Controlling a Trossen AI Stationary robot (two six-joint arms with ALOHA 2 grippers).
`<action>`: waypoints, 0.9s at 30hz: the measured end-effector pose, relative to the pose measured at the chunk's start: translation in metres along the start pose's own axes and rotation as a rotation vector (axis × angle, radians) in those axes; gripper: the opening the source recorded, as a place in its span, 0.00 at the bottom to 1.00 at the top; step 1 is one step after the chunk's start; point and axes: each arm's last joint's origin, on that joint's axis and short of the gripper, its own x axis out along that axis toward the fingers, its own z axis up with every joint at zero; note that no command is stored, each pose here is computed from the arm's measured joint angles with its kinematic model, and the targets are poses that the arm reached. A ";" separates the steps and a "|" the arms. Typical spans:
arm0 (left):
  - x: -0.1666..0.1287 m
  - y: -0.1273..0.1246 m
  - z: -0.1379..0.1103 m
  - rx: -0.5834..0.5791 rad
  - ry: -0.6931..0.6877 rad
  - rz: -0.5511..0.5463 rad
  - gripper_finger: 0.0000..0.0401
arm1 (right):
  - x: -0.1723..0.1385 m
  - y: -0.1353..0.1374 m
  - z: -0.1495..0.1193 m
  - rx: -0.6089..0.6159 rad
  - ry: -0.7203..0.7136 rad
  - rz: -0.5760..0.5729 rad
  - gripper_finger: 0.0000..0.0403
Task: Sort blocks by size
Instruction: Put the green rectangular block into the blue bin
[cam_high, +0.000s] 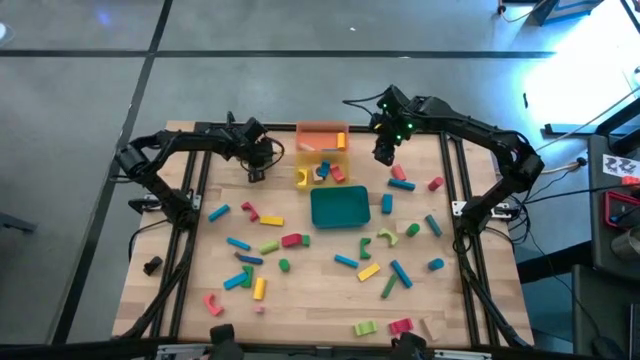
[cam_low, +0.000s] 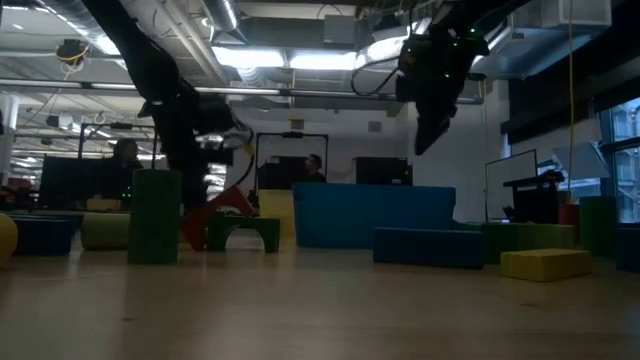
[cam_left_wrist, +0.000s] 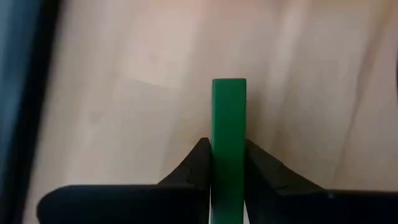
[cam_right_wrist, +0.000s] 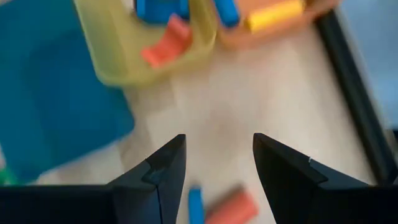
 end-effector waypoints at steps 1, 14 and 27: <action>-0.005 0.002 0.004 -0.033 -0.028 0.006 0.10 | 0.000 0.001 -0.003 0.008 0.032 0.010 0.46; -0.058 -0.039 0.068 -0.190 -0.535 -0.462 0.10 | -0.004 0.013 -0.025 0.142 0.235 0.207 0.46; -0.082 -0.122 0.109 0.030 -0.805 -0.449 0.16 | -0.004 0.013 -0.025 0.370 0.261 0.174 0.46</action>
